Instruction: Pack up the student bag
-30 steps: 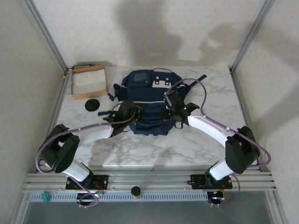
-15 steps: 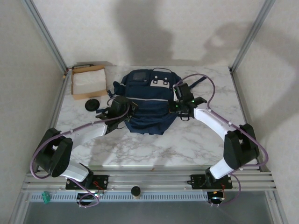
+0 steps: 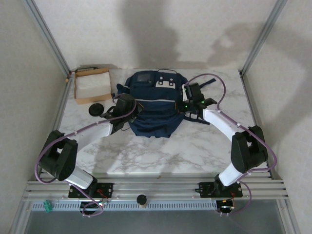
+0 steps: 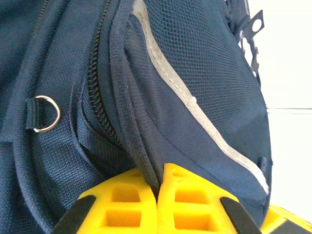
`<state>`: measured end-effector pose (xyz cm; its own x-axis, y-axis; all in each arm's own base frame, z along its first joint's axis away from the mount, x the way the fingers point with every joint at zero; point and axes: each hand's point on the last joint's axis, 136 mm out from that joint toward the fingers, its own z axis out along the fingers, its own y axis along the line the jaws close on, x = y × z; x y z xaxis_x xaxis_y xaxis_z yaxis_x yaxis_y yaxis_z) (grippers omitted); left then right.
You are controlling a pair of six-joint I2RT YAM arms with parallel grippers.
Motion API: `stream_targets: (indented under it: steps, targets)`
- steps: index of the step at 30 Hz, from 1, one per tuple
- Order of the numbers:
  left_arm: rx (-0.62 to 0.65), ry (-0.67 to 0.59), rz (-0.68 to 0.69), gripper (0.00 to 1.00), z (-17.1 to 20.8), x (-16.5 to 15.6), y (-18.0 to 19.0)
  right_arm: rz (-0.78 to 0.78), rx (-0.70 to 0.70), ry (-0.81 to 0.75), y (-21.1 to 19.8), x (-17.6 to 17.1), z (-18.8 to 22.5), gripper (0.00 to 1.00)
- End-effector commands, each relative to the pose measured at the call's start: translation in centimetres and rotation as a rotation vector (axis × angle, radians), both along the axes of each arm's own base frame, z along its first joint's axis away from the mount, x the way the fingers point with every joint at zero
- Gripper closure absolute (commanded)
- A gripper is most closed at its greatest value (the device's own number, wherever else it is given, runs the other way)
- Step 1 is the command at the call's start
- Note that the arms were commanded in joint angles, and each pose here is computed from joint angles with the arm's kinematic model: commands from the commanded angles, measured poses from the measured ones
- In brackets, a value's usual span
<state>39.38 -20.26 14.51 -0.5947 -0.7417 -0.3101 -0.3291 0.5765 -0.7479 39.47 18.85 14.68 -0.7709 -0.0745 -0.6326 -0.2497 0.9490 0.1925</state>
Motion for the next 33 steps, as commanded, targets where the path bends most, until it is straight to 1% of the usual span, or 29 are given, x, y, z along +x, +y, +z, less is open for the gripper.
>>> stream_targets:
  steps: [1,2,3,4,5,6,7,9,10,11,13,14,15,17,19,20,21,22,23,25,26,27,28,29,30,32,33]
  targets:
    - [0.179,0.021,0.051,0.68,-0.5,0.4,4.2,-0.124,0.005,-0.168,-3.8,2.3,5.3,0.62]
    - [0.18,0.009,0.031,0.56,0.0,0.3,4.0,-0.139,0.005,-0.195,-4.3,2.0,6.4,0.6]
    - [0.174,-0.001,0.007,0.49,0.3,0.0,3.7,-0.164,0.001,-0.222,-5.2,1.8,7.3,0.57]
    - [0.172,-0.01,0.0,0.43,0.8,-0.3,3.8,-0.204,-0.008,-0.244,-6.4,1.7,7.9,0.47]
    - [0.168,-0.024,0.0,0.38,1.4,-0.7,4.0,-0.25,-0.017,-0.262,-7.9,1.7,8.3,0.32]
    - [0.167,-0.045,-0.009,0.33,2.0,-1.0,4.1,-0.299,-0.027,-0.271,-9.5,1.7,8.2,0.2]
    - [0.177,-0.074,-0.016,0.27,2.7,-1.3,4.4,-0.378,-0.042,-0.279,-12.0,2.0,7.9,0.12]
    - [0.269,-0.101,0.032,0.15,3.9,-1.9,6.7,-0.486,-0.062,-0.292,-15.8,2.0,6.8,0.02]
    - [0.349,-0.113,0.083,0.07,4.6,-2.2,8.6,-0.547,-0.086,-0.314,-18.0,1.9,6.4,0.01]
    - [0.455,-0.133,0.153,0.01,5.3,-2.5,11.1,-0.614,-0.103,-0.339,-20.0,1.5,6.0,0.01]
    - [0.641,-0.148,0.322,0.01,6.3,-3.5,16.1,-0.727,-0.106,-0.391,-23.6,0.7,5.1,0.01]
    - [0.703,-0.149,0.397,0.0,6.5,-4.2,18.2,-0.754,-0.094,-0.412,-24.8,0.3,4.4,0.01]
    - [0.719,-0.151,0.425,0.01,6.4,-4.5,19.4,-0.756,-0.076,-0.421,-25.2,0.2,4.0,0.01]
    - [0.704,-0.186,0.411,0.01,6.6,-4.5,20.2,-0.738,-0.061,-0.425,-25.3,0.2,3.2,0.01]
    - [0.731,-0.223,0.41,0.0,6.1,-4.9,20.5,-0.716,-0.086,-0.438,-25.4,0.4,2.7,0.01]
    - [0.747,-0.237,0.414,0.01,5.5,-5.1,21.0,-0.682,-0.097,-0.448,-25.1,0.5,2.0,0.01]
    - [0.769,-0.246,0.422,0.01,4.9,-5.5,21.6,-0.668,-0.109,-0.451,-25.1,0.4,1.2,0.01]
    - [0.815,-0.26,0.466,0.0,4.4,-6.3,22.7,-0.659,-0.112,-0.466,-25.1,0.1,0.5,0.01]
    - [0.868,-0.292,0.515,0.0,4.2,-7.1,23.8,-0.624,-0.106,-0.529,-24.6,-0.4,0.6,0.01]
    - [0.944,-0.39,0.523,0.0,3.4,-8.4,24.5,-0.504,-0.056,-0.692,-22.5,-2.1,0.9,0.01]
    - [0.966,-0.433,0.517,0.01,2.7,-9.2,24.6,-0.442,-0.034,-0.763,-21.4,-3.5,0.6,0.01]
    - [0.968,-0.478,0.516,0.01,2.4,-9.7,24.6,-0.414,-0.019,-0.804,-20.9,-4.2,0.5,0.01]
    - [0.97,-0.519,0.498,0.01,1.8,-10.2,24.5,-0.39,-0.01,-0.819,-20.5,-4.1,0.5,0.01]
    - [0.967,-0.581,0.471,0.01,1.8,-10.5,24.0,-0.351,-0.008,-0.776,-19.9,-3.4,0.0,0.01]
    - [0.972,-0.613,0.457,0.01,2.1,-10.5,23.7,-0.316,0.004,-0.759,-19.3,-2.8,-0.3,0.01]
    - [1.001,-0.619,0.374,0.01,1.9,-9.4,22.7,-0.21,0.032,-0.786,-17.4,-2.8,-0.4,0.01]
    - [1.006,-0.634,0.345,0.01,1.9,-8.8,22.3,-0.183,0.023,-0.788,-16.9,-3.0,-1.2,0.01]
